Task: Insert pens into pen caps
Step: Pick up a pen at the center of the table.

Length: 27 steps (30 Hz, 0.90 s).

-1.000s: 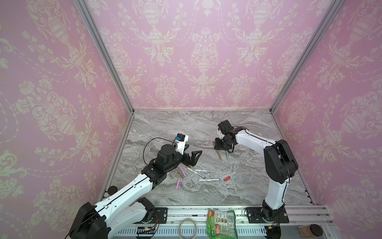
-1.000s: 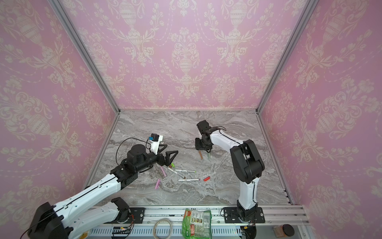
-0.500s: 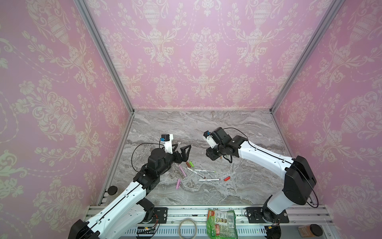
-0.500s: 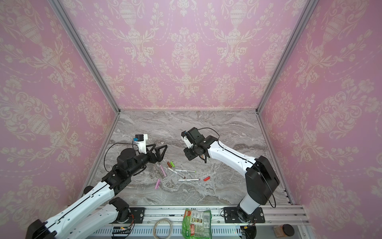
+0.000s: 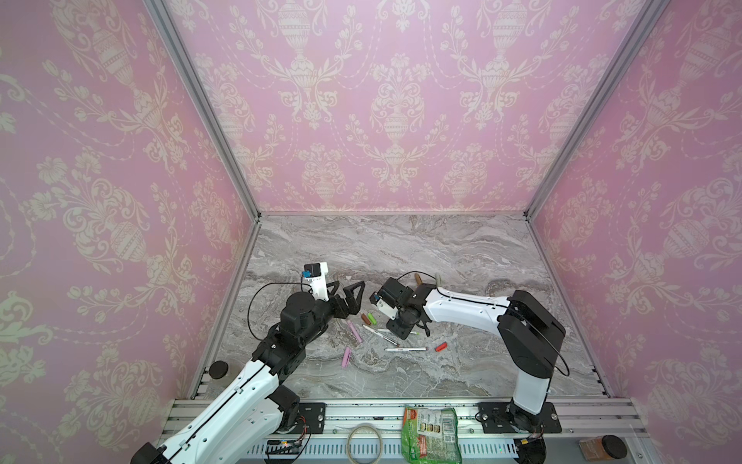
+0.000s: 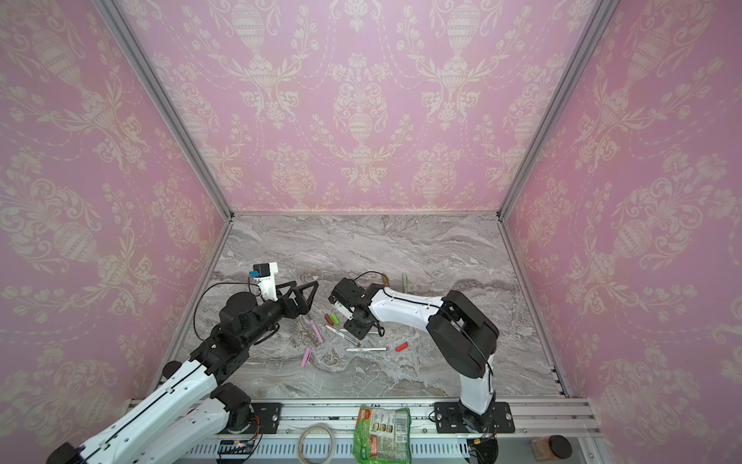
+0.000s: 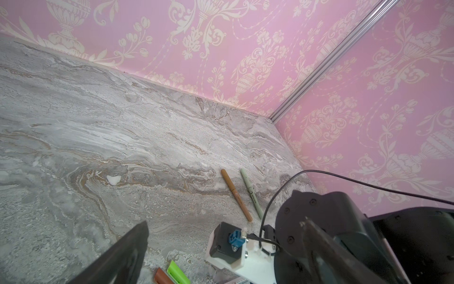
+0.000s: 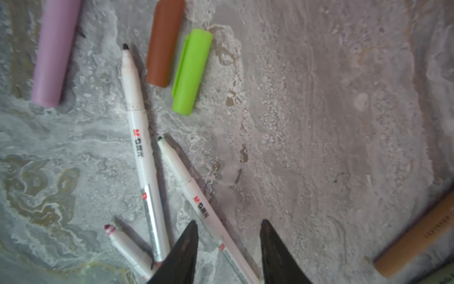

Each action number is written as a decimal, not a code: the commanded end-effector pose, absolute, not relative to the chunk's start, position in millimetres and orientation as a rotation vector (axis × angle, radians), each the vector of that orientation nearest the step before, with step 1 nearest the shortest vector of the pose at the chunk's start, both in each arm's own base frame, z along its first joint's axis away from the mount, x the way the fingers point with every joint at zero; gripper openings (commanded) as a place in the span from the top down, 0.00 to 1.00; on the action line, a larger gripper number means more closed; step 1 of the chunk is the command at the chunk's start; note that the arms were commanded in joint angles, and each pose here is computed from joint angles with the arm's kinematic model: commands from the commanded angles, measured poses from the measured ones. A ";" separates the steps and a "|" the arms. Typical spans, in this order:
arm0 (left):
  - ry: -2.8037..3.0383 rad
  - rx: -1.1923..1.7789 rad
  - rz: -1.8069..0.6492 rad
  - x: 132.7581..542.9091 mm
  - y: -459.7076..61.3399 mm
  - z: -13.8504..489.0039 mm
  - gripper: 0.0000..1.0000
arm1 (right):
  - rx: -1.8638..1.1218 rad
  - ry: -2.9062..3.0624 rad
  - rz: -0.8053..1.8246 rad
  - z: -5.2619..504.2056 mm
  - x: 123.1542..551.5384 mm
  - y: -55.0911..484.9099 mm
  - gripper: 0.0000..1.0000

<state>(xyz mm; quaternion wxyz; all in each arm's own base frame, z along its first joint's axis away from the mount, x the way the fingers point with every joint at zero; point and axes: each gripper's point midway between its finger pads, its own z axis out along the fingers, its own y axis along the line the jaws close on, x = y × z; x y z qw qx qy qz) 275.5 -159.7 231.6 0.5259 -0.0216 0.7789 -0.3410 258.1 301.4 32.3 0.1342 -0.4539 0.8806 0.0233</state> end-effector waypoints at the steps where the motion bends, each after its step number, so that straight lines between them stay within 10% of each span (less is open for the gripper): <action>1: 1.892 -0.077 -0.798 276.3 -154.7 220.7 0.01 | -1.356 2.525 0.021 31.6 262.4 303.1 0.56; 27: 1.892 -0.075 -0.802 277.4 -151.3 220.7 0.01 | -1.304 2.623 -0.013 -3.7 268.4 297.6 0.98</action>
